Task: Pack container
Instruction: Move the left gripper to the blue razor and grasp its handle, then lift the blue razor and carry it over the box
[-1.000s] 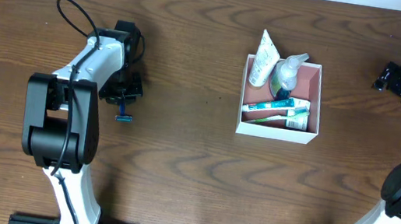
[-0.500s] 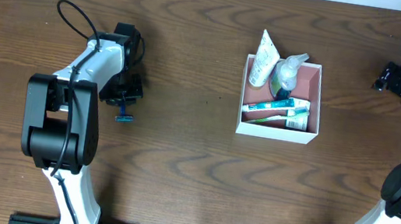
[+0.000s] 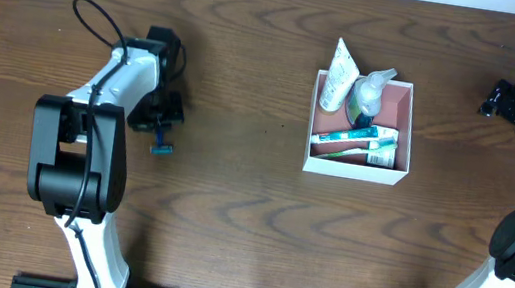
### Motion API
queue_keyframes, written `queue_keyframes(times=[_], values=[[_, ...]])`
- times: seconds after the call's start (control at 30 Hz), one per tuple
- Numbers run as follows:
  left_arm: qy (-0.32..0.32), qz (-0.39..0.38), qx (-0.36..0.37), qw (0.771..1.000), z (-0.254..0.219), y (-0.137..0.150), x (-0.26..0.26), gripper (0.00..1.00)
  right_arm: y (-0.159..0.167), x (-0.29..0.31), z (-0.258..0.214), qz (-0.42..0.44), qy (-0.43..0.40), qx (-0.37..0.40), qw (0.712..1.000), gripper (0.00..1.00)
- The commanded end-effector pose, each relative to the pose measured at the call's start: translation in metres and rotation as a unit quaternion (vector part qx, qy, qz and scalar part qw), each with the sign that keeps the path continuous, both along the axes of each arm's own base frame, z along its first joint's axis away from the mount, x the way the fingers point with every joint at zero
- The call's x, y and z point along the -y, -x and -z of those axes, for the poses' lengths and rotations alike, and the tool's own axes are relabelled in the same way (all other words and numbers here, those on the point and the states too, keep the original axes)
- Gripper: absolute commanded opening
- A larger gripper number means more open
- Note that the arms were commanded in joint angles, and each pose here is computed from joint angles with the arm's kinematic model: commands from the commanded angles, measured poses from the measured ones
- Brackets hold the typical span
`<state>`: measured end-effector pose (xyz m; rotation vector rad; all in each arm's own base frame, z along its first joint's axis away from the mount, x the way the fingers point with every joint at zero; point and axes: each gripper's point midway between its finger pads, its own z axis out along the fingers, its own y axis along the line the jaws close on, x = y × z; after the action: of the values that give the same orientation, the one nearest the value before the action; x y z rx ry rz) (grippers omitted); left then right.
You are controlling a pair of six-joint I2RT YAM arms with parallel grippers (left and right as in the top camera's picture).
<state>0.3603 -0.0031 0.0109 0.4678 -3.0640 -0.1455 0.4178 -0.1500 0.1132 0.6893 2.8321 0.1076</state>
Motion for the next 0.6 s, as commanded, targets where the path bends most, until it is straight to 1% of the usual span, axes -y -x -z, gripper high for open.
queue_keyframes(times=[0.0,0.07,0.17,0.23,0.3,0.37,0.43,0.47,0.5,0.57], values=[[0.008,0.018,0.059,0.998,-0.040,-0.034,0.004,0.06,-0.001,-0.003,-0.005,0.004,-0.002,0.006,1.000,0.99],[0.033,0.043,0.095,0.994,-0.067,-0.051,0.017,0.06,-0.001,-0.003,-0.005,0.004,-0.002,0.006,1.000,0.99],[0.102,0.093,0.163,0.977,-0.116,-0.074,0.054,0.06,-0.001,-0.003,-0.005,0.004,-0.001,0.006,1.000,0.99],[0.141,0.139,0.217,0.956,-0.154,-0.085,0.083,0.06,-0.001,-0.003,-0.005,0.004,-0.002,0.006,1.000,0.99],[0.161,0.187,0.270,0.931,-0.191,-0.091,0.110,0.06,-0.001,-0.003,-0.005,0.004,-0.002,0.006,1.000,0.99],[0.169,0.243,0.327,0.898,-0.228,-0.091,0.142,0.06,-0.001,-0.003,-0.005,0.004,-0.002,0.006,1.000,0.99],[0.172,0.296,0.368,0.865,-0.256,-0.084,0.174,0.06,-0.001,-0.003,-0.005,0.004,-0.002,0.006,1.000,0.99],[0.174,0.337,0.389,0.840,-0.271,-0.076,0.197,0.06,-0.001,-0.003,-0.005,0.004,-0.001,0.006,1.000,0.99],[0.174,0.366,0.399,0.823,-0.279,-0.070,0.213,0.06,-0.001,-0.003,-0.005,0.004,-0.002,0.006,1.000,0.99],[0.174,0.441,0.416,0.776,-0.291,-0.050,0.255,0.06,-0.001,-0.003,-0.005,0.004,-0.002,0.006,1.000,0.99]])
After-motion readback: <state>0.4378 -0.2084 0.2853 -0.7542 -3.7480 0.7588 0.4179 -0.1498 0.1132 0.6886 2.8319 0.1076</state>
